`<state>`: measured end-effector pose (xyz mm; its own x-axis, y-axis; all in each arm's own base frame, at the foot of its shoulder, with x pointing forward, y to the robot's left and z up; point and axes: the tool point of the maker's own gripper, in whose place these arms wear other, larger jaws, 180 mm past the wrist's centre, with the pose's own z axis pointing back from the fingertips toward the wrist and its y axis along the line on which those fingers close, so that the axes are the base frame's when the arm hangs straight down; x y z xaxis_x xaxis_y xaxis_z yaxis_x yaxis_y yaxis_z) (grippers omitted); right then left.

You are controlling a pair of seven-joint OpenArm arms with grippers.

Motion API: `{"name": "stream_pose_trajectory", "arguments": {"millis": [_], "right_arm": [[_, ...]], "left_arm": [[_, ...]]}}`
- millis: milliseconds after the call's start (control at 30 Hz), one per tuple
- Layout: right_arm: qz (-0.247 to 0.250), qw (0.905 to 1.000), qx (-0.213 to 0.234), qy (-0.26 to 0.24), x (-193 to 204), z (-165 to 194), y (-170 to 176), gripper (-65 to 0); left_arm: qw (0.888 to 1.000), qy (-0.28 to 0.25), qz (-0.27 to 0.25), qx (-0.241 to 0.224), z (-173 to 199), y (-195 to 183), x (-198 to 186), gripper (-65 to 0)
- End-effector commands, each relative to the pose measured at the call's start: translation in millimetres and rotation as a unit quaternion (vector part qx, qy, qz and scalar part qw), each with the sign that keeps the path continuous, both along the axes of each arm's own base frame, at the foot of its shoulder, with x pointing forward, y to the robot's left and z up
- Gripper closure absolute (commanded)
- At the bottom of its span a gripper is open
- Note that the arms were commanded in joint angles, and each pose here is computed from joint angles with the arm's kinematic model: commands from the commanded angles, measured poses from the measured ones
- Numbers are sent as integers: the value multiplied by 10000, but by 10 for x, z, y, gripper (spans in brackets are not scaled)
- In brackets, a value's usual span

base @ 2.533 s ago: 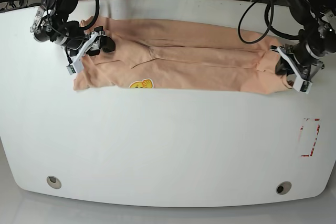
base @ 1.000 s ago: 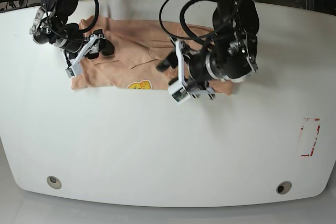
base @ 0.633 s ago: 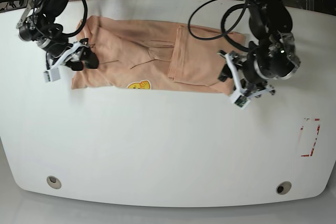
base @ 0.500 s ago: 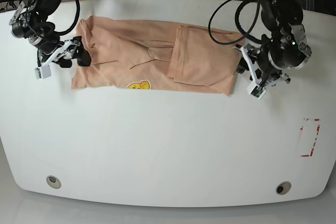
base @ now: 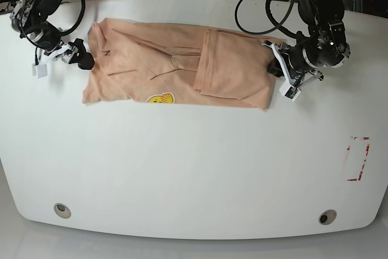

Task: Fold the T-shirt properly
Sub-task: 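Grasp the strip end with the left gripper and fold it toward the right gripper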

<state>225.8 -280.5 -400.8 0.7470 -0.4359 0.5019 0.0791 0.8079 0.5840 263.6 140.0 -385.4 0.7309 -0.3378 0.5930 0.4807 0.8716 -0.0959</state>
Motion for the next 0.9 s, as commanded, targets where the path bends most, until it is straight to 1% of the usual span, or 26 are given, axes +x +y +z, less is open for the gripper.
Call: {"name": "stream_pose_trajectory", "arguments": {"millis": [0,133,233,333,433,500,533,567,600,633,667,733,867], "right_arm": [[158,9999,32,-5,23,-4,119,-510],[684,9975,161,-5,98,-45,530,-509],[915,9956,182,-105,116,-9,764,-509],[1104,9932,218,-283,174,69,986,-509],[1135,9925,303,-350,194,89,1097,-495],[1157,9920,323,-382,214,98,1128,-433],[1139,9921,315,-429,231,114,1126,-352],[1121,9922,316,-453,239,120,1123,-238],[1107,9922,317,-471,246,125,1120,-140],[1102,9923,317,-477,248,126,1119,-55],[1104,9922,304,-482,250,131,1113,0],[1113,9920,192,-571,273,195,1073,0],[1217,9880,-246,-917,333,454,1010,0]], "left_arm": [[9999,-114,12,-104,33,1,59,-47],[10000,-21,14,-40,-17,71,38,-47],[10000,25,16,-46,-44,70,2,-47],[10000,65,9,-47,-65,65,-28,-47],[10000,88,9,-47,-77,65,-46,-47],[9999,98,5,-58,-84,52,-49,-47],[9999,98,7,-73,-84,41,-49,-47],[9999,99,0,-81,-85,31,-49,-47],[9999,99,0,-81,-85,31,-49,-47],[9999,106,1,-83,-89,31,-51,-49],[9999,106,2,-91,-90,26,-51,-49],[9998,150,11,-126,-116,9,-63,-49],[9993,295,39,-219,-198,-32,-86,-49]]}}
